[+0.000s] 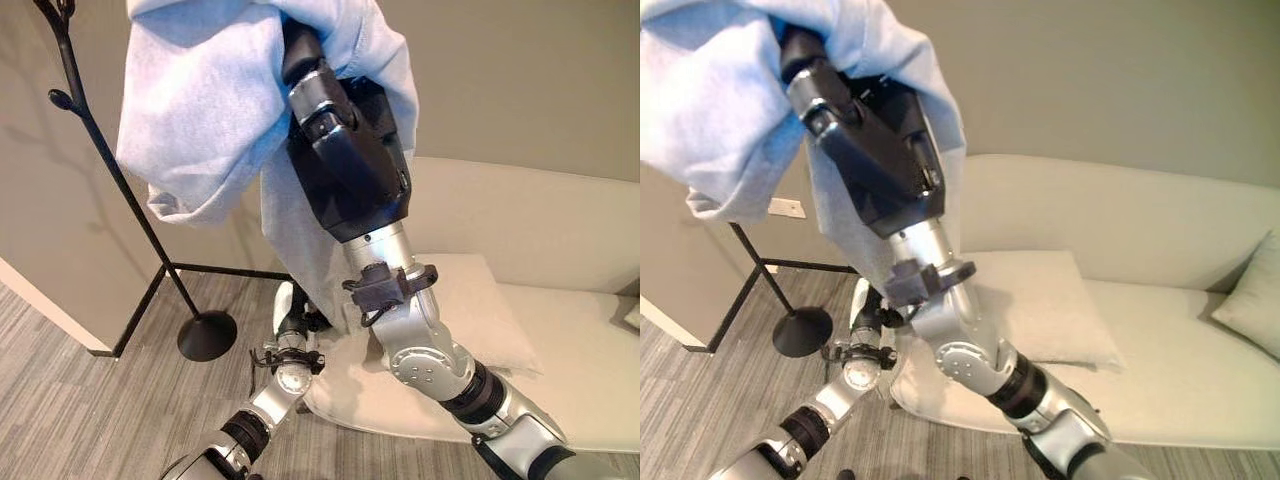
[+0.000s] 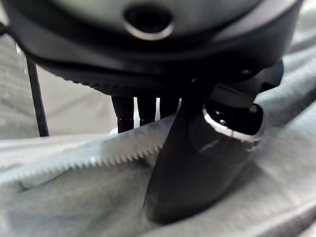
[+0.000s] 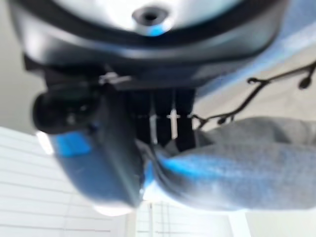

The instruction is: Hang the clothes on the sofa on the clothes rack.

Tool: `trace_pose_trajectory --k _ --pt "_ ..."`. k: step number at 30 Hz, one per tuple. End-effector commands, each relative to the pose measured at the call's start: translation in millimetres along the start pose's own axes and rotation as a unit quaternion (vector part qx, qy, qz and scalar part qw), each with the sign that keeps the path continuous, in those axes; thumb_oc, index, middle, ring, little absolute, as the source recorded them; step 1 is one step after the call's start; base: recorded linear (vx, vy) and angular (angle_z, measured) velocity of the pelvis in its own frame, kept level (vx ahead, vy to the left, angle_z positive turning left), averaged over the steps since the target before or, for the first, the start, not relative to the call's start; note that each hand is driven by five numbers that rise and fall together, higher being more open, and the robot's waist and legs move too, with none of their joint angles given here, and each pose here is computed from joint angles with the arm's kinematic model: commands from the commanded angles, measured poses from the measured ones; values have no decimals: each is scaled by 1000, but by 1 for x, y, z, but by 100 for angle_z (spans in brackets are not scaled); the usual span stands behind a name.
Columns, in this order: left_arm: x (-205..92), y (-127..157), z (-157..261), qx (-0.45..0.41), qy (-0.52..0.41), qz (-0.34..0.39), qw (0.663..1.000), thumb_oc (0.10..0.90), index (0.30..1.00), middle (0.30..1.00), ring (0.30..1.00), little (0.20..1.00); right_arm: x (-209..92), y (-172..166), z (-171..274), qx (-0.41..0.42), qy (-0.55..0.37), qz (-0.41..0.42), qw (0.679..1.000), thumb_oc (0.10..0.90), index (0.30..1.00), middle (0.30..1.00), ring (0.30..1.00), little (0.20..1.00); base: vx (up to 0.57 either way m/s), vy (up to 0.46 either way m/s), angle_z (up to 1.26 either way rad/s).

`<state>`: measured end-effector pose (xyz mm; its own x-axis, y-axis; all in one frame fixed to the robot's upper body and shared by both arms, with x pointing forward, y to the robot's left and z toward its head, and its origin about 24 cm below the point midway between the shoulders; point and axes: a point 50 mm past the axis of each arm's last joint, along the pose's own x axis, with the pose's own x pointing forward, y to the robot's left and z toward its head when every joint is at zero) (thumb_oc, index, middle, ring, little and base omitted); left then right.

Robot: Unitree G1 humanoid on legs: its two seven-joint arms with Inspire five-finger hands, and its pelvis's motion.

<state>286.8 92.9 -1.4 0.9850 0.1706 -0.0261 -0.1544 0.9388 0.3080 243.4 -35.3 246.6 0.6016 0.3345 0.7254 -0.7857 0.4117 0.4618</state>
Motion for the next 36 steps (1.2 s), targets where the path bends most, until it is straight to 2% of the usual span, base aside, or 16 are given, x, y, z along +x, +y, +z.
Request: trace_pose_trajectory --k 1,8,14,16,18,19,20,22,24,26,32,36 --pt "15 31 45 -62 -115 81 988 400 300 300 300 300 7 21 51 5 -137 74 988 400 300 300 300 300 -6 22 -5" --pt "-7 118 26 -11 -136 193 972 400 300 300 300 300 -3 -8 74 -112 -120 44 985 400 300 300 300 300 -3 1 2" --pt "-28 195 25 74 -162 299 938 400 300 300 300 300 -17 -35 87 -229 -35 44 972 400 300 300 300 300 6 -3 16" --pt "-42 231 29 125 -176 350 911 400 300 300 300 300 -25 -45 100 -286 -4 44 957 400 300 300 300 300 34 -6 11" --pt "-59 269 36 193 -192 410 870 400 300 300 300 300 -39 -53 120 -366 6 32 930 400 300 300 300 300 -17 12 28" --pt "-67 292 54 247 -229 451 827 400 300 300 300 300 -53 -58 145 -436 -22 1 900 400 300 300 300 300 -147 26 57" --pt "-74 302 65 272 -250 472 801 400 300 300 300 300 -65 -63 157 -484 -42 -33 873 400 300 300 300 300 -179 42 72" --pt "-76 303 74 277 -270 482 787 400 300 300 300 300 -71 -64 158 -491 -56 -47 868 400 300 300 300 300 -71 31 83" --pt "-78 307 90 301 -307 498 753 400 300 300 300 300 -85 -73 162 -490 -82 -95 862 400 300 300 300 300 -75 73 47" --pt "-70 304 100 287 -336 512 736 400 300 300 300 300 -106 -81 157 -459 -102 -154 869 400 300 300 300 300 -95 230 29" --pt "-56 287 101 258 -347 496 753 400 300 300 300 300 -149 -92 155 -417 -94 -245 870 400 300 300 300 300 30 360 73" --pt "-56 286 112 300 -375 471 739 400 300 300 300 300 -164 -98 150 -467 -58 -291 833 400 300 300 300 300 128 418 34"
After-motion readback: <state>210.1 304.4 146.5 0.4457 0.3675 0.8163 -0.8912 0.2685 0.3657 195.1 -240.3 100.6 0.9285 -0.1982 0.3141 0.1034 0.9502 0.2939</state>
